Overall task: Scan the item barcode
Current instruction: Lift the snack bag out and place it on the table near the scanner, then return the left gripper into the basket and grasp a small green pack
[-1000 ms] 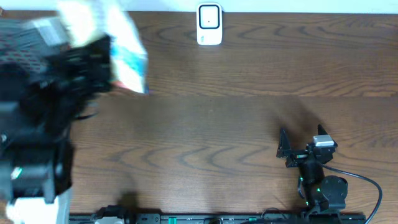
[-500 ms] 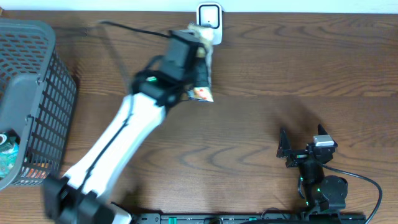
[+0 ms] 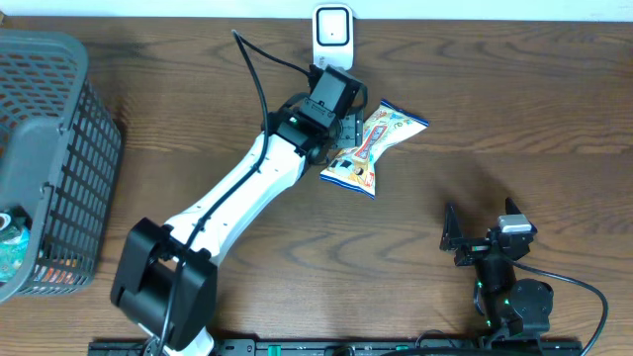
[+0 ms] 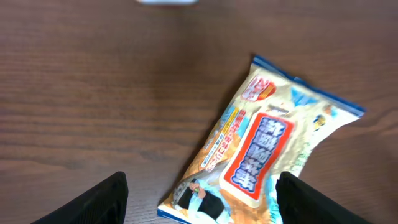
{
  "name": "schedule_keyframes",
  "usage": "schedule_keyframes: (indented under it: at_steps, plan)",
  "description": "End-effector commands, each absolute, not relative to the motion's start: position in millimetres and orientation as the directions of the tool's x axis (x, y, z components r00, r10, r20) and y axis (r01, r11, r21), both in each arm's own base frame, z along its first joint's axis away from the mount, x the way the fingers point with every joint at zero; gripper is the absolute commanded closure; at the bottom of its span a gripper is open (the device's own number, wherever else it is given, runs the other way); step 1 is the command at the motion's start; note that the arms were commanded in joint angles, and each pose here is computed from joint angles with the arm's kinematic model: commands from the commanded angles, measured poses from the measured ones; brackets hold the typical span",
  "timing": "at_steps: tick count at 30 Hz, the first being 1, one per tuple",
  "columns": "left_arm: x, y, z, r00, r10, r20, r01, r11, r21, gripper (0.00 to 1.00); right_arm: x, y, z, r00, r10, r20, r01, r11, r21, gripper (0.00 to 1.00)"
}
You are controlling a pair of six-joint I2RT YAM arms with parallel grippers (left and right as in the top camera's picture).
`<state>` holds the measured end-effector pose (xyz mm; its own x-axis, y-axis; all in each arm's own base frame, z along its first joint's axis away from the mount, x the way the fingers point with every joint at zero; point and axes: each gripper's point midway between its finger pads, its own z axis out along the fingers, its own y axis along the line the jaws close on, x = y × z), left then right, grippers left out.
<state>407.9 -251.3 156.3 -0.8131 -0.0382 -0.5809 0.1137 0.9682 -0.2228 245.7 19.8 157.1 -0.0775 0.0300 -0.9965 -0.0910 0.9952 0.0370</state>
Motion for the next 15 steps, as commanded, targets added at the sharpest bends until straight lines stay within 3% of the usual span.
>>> schedule_keyframes:
  at_steps: [1,8,15]
  plan:
    - [415.4,-225.6,224.5,-0.710,-0.117,-0.695,0.085,0.965,-0.249,0.22,245.3,21.3,156.8,-0.077,0.024,-0.997,-0.096,0.995,0.032,0.01]
    - [398.4,-111.1,359.3,-0.400,-0.170,-0.901,-0.058,0.985,-0.160,0.19,245.3,21.3,156.8,-0.076,0.024,-0.997,-0.096,0.995,0.032,0.01]
    - [327.6,41.7,453.4,-0.085,-0.239,-0.967,-0.381,0.905,-0.190,0.16,245.3,21.3,156.8,-0.076,0.024,-0.997,-0.096,0.995,0.032,0.01]
